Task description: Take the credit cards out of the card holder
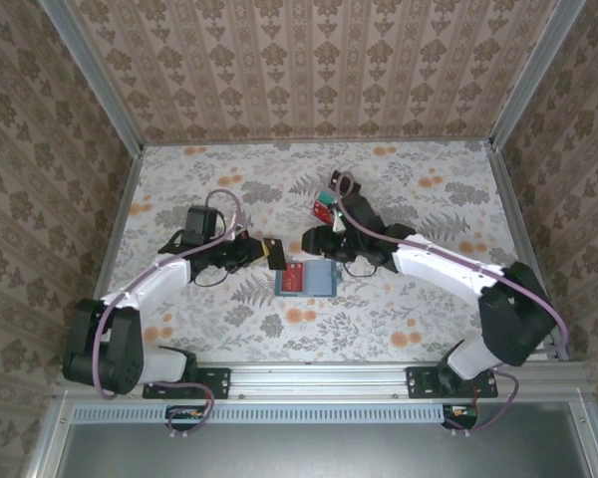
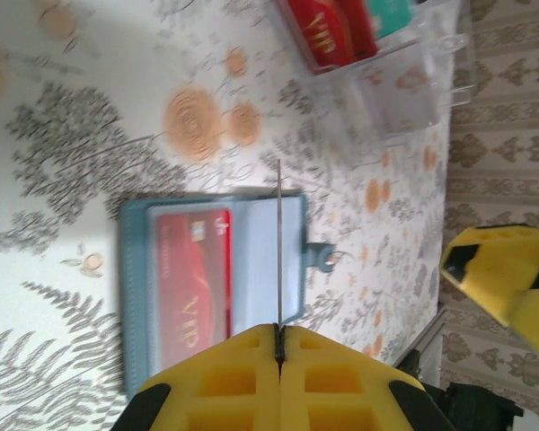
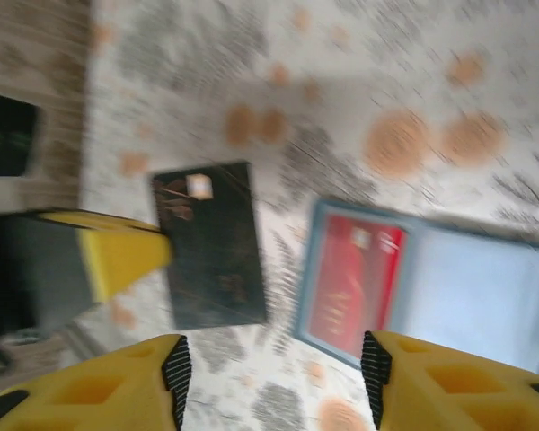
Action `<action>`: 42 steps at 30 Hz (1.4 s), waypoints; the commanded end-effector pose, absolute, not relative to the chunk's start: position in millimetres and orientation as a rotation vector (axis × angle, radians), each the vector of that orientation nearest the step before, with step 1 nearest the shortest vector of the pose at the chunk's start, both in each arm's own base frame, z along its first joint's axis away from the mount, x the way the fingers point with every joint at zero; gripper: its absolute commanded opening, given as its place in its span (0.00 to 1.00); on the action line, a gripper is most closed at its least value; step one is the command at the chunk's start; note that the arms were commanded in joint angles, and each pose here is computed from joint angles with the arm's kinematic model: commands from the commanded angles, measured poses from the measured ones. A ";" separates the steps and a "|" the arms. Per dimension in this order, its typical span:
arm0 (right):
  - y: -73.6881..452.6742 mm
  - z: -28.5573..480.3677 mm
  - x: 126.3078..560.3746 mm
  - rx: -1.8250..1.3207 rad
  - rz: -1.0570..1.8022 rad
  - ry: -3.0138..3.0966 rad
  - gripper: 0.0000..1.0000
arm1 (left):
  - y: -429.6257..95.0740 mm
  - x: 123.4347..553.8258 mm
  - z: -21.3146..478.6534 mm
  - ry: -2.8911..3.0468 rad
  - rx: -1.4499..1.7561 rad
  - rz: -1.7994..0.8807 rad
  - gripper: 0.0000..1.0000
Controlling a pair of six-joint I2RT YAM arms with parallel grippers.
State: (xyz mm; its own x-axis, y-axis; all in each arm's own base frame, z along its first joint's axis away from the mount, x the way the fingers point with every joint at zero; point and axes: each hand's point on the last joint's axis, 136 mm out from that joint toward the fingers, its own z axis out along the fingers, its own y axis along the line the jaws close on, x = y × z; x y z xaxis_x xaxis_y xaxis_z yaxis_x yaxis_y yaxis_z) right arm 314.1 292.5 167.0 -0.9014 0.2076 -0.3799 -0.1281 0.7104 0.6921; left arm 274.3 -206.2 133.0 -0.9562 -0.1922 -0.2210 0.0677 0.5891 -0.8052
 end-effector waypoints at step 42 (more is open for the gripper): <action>297.2 253.3 352.0 0.249 1.713 2.058 0.00 | -255.6 314.5 254.6 2.064 -0.144 -1.735 0.00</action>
